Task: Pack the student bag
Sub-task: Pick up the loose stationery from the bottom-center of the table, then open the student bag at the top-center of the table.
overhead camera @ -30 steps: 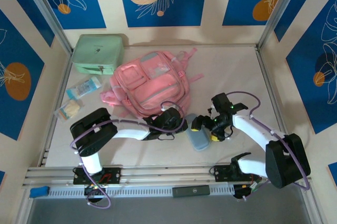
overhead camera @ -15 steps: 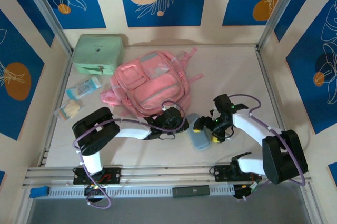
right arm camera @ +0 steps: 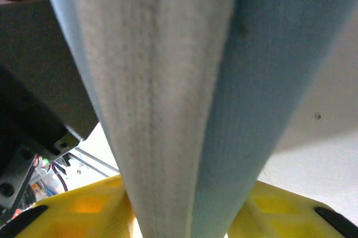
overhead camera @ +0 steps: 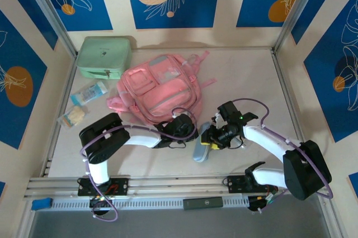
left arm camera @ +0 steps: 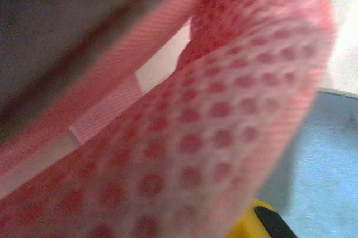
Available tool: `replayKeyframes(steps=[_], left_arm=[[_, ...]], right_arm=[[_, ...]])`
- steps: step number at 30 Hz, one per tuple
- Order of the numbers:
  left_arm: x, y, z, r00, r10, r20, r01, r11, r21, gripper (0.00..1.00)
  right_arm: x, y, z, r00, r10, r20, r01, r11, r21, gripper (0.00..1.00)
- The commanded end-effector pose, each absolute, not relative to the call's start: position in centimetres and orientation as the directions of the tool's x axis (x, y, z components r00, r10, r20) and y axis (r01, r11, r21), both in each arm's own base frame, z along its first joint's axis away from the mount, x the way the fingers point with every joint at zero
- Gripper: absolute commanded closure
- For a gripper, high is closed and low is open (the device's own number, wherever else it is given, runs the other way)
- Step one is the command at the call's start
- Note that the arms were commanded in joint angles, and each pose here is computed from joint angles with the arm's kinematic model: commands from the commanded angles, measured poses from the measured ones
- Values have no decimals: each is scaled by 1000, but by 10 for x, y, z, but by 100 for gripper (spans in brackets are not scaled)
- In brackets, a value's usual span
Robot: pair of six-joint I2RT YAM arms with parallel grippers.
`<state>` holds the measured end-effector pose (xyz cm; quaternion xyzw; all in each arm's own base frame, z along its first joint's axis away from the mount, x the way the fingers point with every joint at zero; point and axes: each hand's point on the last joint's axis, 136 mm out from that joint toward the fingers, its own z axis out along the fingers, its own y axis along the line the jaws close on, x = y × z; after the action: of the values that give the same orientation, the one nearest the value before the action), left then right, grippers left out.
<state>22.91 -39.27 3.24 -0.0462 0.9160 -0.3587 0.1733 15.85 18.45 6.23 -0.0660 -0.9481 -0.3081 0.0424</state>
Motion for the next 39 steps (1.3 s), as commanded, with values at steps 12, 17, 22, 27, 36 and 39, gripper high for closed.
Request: replayKeyframes(steps=[12,17,22,27,36,39], left_arm=[[220,-358,107,-897,-85,-434,213,776,-594,72],[237,-298,142,-811,85,-579,333,881,-337,57],[265,-243,154,-743,288,-604,444,887,-124,40],[288,-234,149,-631,542,-555,594,798,104,27],[331,-258,127,-519,694,-499,674,691,260,13],[331,-273,120,-498,708,-500,718,660,220,11]], right_arm=[[169,166,106,-974,214,79,211,709,673,76],[177,157,134,-959,271,77,233,606,760,76],[193,151,153,-944,322,73,242,525,816,75],[207,152,164,-939,336,75,241,485,841,75],[221,149,164,-928,366,69,250,475,844,75],[222,148,163,-926,368,79,257,466,847,76]])
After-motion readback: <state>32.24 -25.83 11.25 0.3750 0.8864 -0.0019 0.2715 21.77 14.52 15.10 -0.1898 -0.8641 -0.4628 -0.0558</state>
